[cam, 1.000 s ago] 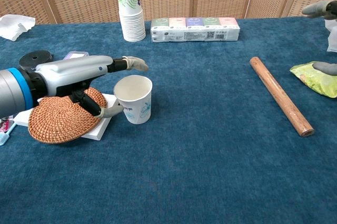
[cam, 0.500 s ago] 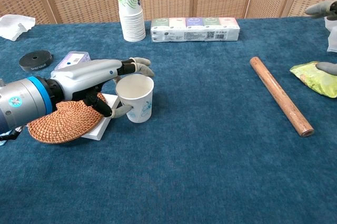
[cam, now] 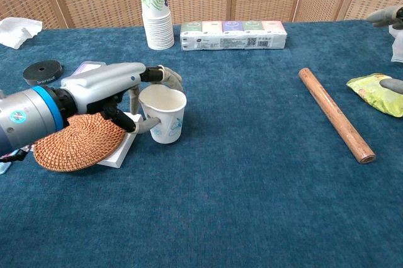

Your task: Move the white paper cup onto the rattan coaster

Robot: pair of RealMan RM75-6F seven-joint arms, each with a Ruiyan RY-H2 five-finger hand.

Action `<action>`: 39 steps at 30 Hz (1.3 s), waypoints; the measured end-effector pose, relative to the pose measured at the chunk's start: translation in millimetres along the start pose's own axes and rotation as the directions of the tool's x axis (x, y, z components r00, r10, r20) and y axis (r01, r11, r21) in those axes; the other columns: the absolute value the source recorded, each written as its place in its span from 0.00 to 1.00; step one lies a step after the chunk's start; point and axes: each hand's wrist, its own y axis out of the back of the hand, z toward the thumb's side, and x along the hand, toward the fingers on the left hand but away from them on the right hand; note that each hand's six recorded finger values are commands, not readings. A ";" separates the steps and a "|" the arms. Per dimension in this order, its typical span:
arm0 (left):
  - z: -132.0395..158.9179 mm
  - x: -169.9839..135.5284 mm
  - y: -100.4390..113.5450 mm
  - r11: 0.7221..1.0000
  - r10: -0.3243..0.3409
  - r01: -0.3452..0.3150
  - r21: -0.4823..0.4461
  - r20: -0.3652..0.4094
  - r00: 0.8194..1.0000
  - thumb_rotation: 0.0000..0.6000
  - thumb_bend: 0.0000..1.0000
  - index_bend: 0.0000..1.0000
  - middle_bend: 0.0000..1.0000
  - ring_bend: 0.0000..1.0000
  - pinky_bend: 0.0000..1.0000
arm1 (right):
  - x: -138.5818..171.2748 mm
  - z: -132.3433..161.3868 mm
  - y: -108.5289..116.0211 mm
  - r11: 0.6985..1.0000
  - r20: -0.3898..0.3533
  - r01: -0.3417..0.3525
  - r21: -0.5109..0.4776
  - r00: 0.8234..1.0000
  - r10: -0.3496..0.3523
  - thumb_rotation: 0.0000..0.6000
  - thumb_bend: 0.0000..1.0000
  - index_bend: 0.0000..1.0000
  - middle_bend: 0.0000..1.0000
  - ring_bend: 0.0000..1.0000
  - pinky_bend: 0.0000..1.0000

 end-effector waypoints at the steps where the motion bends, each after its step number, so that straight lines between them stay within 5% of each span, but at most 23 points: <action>1: -1.4 -2.6 2.9 1.000 0.003 -0.003 0.003 -0.001 1.000 1.00 0.48 0.21 0.14 0.23 0.52 | -0.4 0.0 -0.3 1.000 0.001 -0.001 0.000 1.000 0.001 1.00 0.36 0.00 0.00 0.00 0.00; 13: -47.7 -73.7 49.5 0.994 0.108 -0.107 0.016 -0.129 0.986 1.00 0.48 0.21 0.14 0.22 0.51 | -8.9 11.6 -9.8 1.000 -0.016 -0.027 0.004 0.999 0.027 1.00 0.36 0.00 0.00 0.00 0.00; 22: -76.6 -123.2 39.2 0.994 0.096 -0.104 -0.022 -0.242 0.966 1.00 0.48 0.21 0.14 0.21 0.47 | -13.8 19.3 -19.9 0.998 -0.027 -0.061 0.005 0.998 0.061 1.00 0.36 0.00 0.00 0.00 0.00; 39: -89.0 -121.8 21.1 0.992 0.079 -0.100 -0.072 -0.256 0.964 1.00 0.48 0.21 0.12 0.18 0.43 | -9.8 17.0 -18.1 0.998 -0.019 -0.069 -0.016 0.997 0.068 1.00 0.36 0.00 0.00 0.00 0.00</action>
